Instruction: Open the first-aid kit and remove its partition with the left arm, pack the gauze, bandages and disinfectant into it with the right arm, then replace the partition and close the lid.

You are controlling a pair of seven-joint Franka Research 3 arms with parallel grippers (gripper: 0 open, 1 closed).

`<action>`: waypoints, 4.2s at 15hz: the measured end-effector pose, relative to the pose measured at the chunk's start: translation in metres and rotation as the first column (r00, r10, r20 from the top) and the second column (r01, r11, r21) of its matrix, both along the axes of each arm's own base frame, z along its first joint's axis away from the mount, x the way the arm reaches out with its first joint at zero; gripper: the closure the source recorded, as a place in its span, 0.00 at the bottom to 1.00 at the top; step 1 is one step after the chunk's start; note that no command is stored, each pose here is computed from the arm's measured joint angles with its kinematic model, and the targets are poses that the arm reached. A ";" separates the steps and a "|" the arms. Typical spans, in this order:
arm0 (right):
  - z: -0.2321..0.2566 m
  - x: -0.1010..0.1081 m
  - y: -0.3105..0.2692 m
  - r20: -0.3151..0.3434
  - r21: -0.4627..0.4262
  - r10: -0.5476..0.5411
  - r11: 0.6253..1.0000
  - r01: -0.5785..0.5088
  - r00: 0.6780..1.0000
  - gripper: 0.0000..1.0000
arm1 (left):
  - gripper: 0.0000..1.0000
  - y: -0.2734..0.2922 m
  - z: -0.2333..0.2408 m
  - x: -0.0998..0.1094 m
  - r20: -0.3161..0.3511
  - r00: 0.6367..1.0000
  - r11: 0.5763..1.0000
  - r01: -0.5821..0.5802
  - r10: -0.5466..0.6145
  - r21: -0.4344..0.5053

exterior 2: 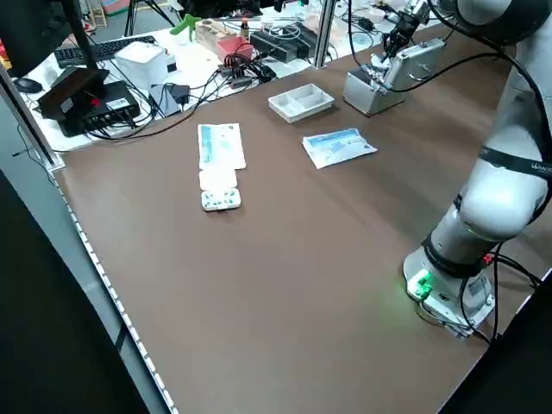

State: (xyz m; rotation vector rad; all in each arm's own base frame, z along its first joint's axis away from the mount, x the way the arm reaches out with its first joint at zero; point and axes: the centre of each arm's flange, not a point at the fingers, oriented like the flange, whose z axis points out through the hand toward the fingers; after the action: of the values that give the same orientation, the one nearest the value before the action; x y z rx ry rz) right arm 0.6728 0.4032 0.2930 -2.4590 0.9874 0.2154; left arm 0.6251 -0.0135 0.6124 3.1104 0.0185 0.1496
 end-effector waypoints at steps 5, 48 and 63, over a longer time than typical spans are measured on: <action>-0.022 -0.008 0.009 -0.031 -0.007 0.014 1.000 -0.014 0.999 0.89 | 0.00 0.001 -0.008 0.006 0.015 1.000 1.000 -0.002 0.002 -0.004; 0.114 0.054 -0.312 -0.113 -0.037 0.294 0.953 -0.300 0.949 0.01 | 0.56 -0.174 -0.410 0.101 0.070 0.998 0.994 0.016 -0.009 -0.108; 0.206 0.018 -0.401 -0.171 -0.349 0.544 0.746 -0.567 0.822 0.01 | 0.97 -0.174 -0.399 0.106 0.084 0.996 0.995 0.026 -0.018 -0.096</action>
State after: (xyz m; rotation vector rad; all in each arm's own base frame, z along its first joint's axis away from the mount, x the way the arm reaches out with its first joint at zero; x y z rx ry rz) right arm 0.6908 0.0026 0.4992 -3.0862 0.2873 0.3116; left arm 0.7310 -0.1875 0.2135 3.0033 -0.0103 0.2689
